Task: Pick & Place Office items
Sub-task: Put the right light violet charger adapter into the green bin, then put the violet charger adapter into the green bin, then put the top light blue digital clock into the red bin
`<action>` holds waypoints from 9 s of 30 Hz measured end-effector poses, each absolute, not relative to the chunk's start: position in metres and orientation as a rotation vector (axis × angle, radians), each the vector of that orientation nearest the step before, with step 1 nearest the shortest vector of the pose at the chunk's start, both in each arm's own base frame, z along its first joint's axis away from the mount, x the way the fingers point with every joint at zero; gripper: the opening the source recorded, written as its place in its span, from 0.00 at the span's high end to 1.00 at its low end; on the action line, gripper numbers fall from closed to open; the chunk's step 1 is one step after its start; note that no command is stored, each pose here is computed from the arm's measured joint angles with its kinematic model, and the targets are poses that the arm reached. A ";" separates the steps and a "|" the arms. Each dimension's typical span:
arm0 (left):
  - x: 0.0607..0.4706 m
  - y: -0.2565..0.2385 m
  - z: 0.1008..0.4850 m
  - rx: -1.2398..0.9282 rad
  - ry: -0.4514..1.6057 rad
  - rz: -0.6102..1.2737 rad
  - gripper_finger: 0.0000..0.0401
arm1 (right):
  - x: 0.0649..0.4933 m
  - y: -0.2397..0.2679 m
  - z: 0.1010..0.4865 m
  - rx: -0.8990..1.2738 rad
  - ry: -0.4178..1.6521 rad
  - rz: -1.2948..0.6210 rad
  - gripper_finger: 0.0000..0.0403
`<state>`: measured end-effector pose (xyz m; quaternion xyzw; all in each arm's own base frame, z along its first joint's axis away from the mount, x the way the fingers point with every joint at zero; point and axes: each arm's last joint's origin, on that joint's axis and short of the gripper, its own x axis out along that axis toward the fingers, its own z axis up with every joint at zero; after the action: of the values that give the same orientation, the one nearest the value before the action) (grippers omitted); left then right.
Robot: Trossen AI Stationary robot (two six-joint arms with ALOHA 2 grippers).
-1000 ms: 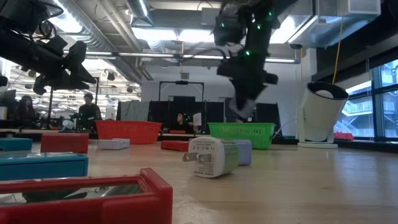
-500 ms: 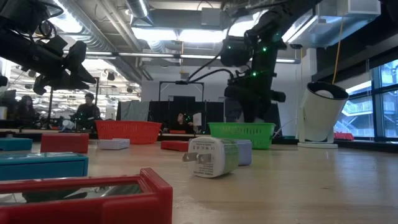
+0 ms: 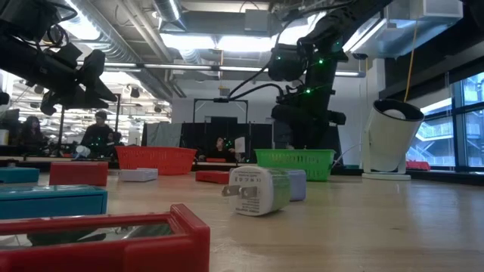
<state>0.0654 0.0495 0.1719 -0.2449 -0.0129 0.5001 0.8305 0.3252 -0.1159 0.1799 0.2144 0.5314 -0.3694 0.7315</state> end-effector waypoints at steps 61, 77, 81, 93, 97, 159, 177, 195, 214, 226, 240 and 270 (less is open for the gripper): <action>0.065 0.049 0.172 -0.520 -0.027 1.061 0.65 | 0.307 0.155 0.272 0.159 1.515 -0.023 0.35; 0.065 0.049 0.172 -0.520 -0.027 1.061 0.65 | 0.260 0.181 0.187 0.283 1.742 -0.111 0.35; 0.065 0.049 0.172 -0.520 -0.027 1.060 0.65 | 0.253 0.173 0.173 0.245 1.765 -0.166 0.35; 0.065 0.049 0.172 -0.520 -0.027 1.061 0.65 | 0.251 0.170 0.145 0.321 1.673 -0.180 0.35; 0.065 0.049 0.172 -0.520 -0.027 1.061 0.65 | 0.250 0.170 0.145 0.312 1.678 -0.172 0.35; 0.065 0.049 0.172 -0.520 -0.027 1.060 0.65 | 0.354 0.108 0.449 -0.207 0.465 -0.386 0.69; 0.065 0.049 0.172 -0.520 -0.027 1.061 0.65 | 0.385 0.000 0.365 0.026 0.759 -0.517 0.68; 0.065 0.049 0.172 -0.520 -0.027 1.060 0.65 | 0.372 -0.040 0.241 0.428 0.931 -0.723 0.68; 0.065 0.049 0.172 -0.520 -0.027 1.061 0.65 | 0.335 -0.066 0.183 0.510 1.098 -0.909 0.68; 0.065 0.049 0.172 -0.520 -0.027 1.061 0.65 | 0.333 -0.067 0.180 0.519 1.115 -0.896 0.62; 0.065 0.049 0.172 -0.520 -0.027 1.060 0.65 | 0.340 -0.072 0.202 0.515 1.130 -0.860 0.37; 0.065 0.050 0.172 -0.517 -0.030 1.071 0.65 | 0.352 -0.034 0.406 0.021 0.776 -0.880 0.43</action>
<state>0.0651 0.0496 0.1720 -0.2435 -0.0142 0.5044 0.8283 0.3522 -0.0341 0.4056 0.0099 0.3661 -0.4153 0.8327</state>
